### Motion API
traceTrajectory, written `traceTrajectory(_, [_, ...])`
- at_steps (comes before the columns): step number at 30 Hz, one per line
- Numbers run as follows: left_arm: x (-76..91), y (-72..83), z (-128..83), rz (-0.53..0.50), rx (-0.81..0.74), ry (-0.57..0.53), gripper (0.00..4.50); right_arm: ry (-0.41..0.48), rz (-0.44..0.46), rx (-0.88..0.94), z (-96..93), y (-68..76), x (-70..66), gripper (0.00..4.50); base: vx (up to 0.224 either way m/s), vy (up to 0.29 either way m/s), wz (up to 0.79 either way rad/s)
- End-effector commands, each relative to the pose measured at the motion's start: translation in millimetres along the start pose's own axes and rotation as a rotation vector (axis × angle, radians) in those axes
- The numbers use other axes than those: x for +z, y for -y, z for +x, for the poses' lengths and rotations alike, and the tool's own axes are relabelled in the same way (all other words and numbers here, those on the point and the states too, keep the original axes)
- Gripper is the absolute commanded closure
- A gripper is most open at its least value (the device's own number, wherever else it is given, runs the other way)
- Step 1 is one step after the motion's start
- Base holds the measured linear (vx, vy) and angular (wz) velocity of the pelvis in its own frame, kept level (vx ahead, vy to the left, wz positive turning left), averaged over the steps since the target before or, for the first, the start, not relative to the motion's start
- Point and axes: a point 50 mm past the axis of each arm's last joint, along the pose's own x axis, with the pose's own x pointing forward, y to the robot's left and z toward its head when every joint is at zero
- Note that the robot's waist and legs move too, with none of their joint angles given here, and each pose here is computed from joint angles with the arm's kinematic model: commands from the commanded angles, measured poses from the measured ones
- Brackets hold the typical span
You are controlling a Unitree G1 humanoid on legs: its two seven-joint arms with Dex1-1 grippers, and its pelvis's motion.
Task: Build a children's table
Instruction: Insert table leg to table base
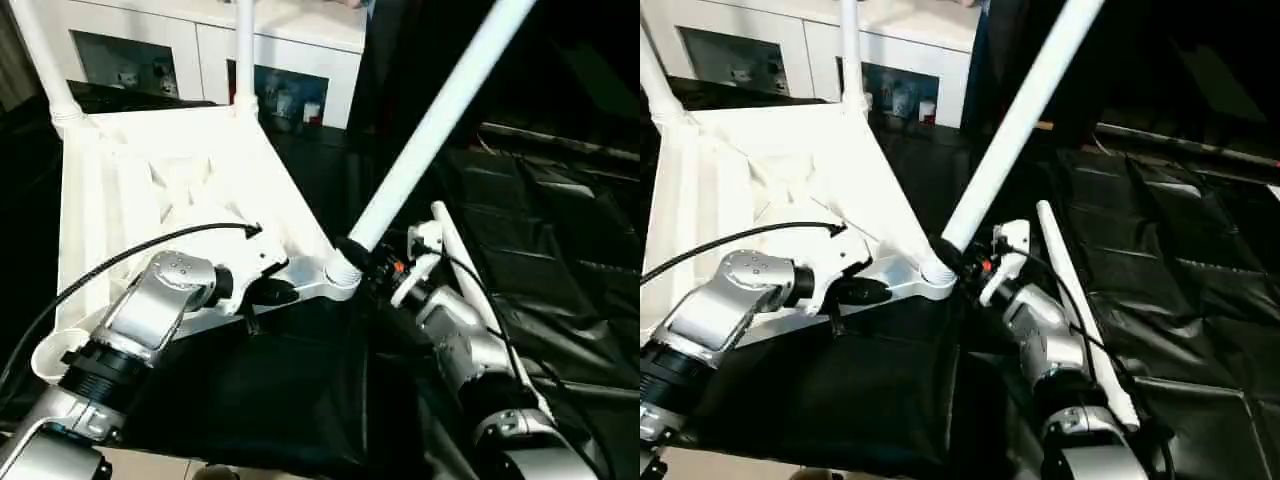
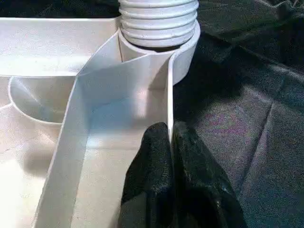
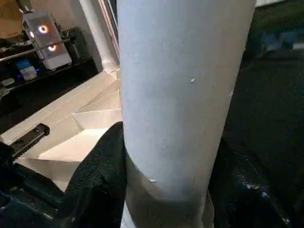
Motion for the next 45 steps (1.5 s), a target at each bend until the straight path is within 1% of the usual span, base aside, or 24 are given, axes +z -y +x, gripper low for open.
traceTrajectory(1, [-3.1,0.8,0,0.001,-0.012,-0.023,4.5,-0.116,0.03,-0.111,-27.3,15.6,-25.0,2.61,0.0,0.0,0.0])
traceTrajectory(2, [-3.2,0.6,0,0.001,-0.012,-0.023,4.5,-0.116,0.025,-0.11,-27.8,15.4,-25.1,2.61,0.0,0.0,0.0])
traceTrajectory(3, [-3.1,-0.1,0,0.003,-0.01,-0.025,4.5,-0.126,-0.025,-0.103,-30.8,16.0,-24.2,2.61,0.0,0.0,0.0])
traceTrajectory(4, [-3.1,-0.1,0,0.003,-0.009,-0.025,4.5,-0.128,-0.031,-0.101,-31.1,16.0,-24.1,2.61,0.0,0.0,0.0])
traceTrajectory(6, [-2.9,-0.8,0,0.004,-0.006,-0.025,4.5,-0.152,-0.1,-0.069,-33.3,14.6,-22.8,2.61,0.0,0.0,0.0])
traceTrajectory(8, [-2.7,-1.0,0,0.005,-0.005,-0.025,4.5,-0.162,-0.125,-0.053,-33.7,13.8,-22.0,2.61,0.0,0.0,0.0])
traceTrajectory(11, [-2.9,-1.1,1,0.009,-0.002,-0.027,4.5,-0.173,-0.218,-0.002,-32.9,12.3,-14.7,2.61,0.0,0.0,0.0])
traceTrajectory(16, [-3.8,0.5,3,0.013,-0.009,-0.032,4.5,-0.189,-0.25,0.036,-31.9,11.0,-11.5,2.61,0.0,0.0,0.0])
traceTrajectory(21, [-7.6,5.6,3,0.035,-0.05,-0.05,4.5,-0.217,-0.234,0.073,-28.6,8.5,-11.4,2.61,0.0,0.0,0.0])
traceTrajectory(23, [-8.5,15.0,2,0.069,-0.137,-0.052,4.5,-0.28,-0.209,0.123,-21.1,7.1,-11.8,2.61,0.0,0.0,0.0])
traceTrajectory(25, [-8.3,16.5,2,0.076,-0.149,-0.051,4.5,-0.293,-0.206,0.133,-20.3,6.9,-12.2,2.61,0.0,0.0,0.0])
traceTrajectory(26, [-7.6,21.1,3,0.1,-0.188,-0.045,4.5,-0.329,-0.189,0.16,-18.5,6.2,-13.7,2.61,0.0,0.0,0.0])
traceTrajectory(28, [-7.4,23.7,3,0.112,-0.209,-0.044,4.5,-0.35,-0.177,0.177,-17.8,5.7,-14.7,2.61,0.0,0.0,0.0])
traceTrajectory(29, [-7.2,26.7,4,0.125,-0.233,-0.044,4.5,-0.381,-0.168,0.203,-17.7,4.9,-16.3,2.61,0.0,0.0,0.0])
traceTrajectory(31, [-6.9,27.9,5,0.133,-0.241,-0.047,4.5,-0.404,-0.178,0.23,-18.5,3.8,-17.5,2.61,0.0,0.0,0.0])
traceTrajectory(33, [-6.8,28.1,5,0.141,-0.242,-0.052,4.5,-0.422,-0.174,0.245,-20.9,3.5,-19.6,2.61,0.0,0.0,0.0])
traceTrajectory(34, [-6.8,27.5,5,0.148,-0.242,-0.054,4.5,-0.434,-0.167,0.251,-24.1,4.1,-21.6,2.61,0.0,0.0,0.0])
traceTrajectory(35, [-5.9,26.3,5,0.165,-0.246,-0.042,4.5,-0.454,-0.148,0.272,-31.8,4.7,-25.9,2.61,0.0,0.0,0.0])
traceTrajectory(38, [-3.4,26.6,4,0.187,-0.275,-0.016,4.5,-0.473,-0.138,0.296,-40.3,5.1,-29.6,2.61,0.0,0.0,0.0])
traceTrajectory(41, [-3.1,25.4,3,0.196,-0.297,-0.018,4.5,-0.496,-0.147,0.305,-48.1,6.9,-33.2,2.61,0.0,0.0,0.0])
traceTrajectory(45, [-3.3,24.0,3,0.198,-0.301,-0.029,4.5,-0.491,-0.149,0.291,-49.1,8.4,-32.7,2.61,0.0,0.0,0.0])
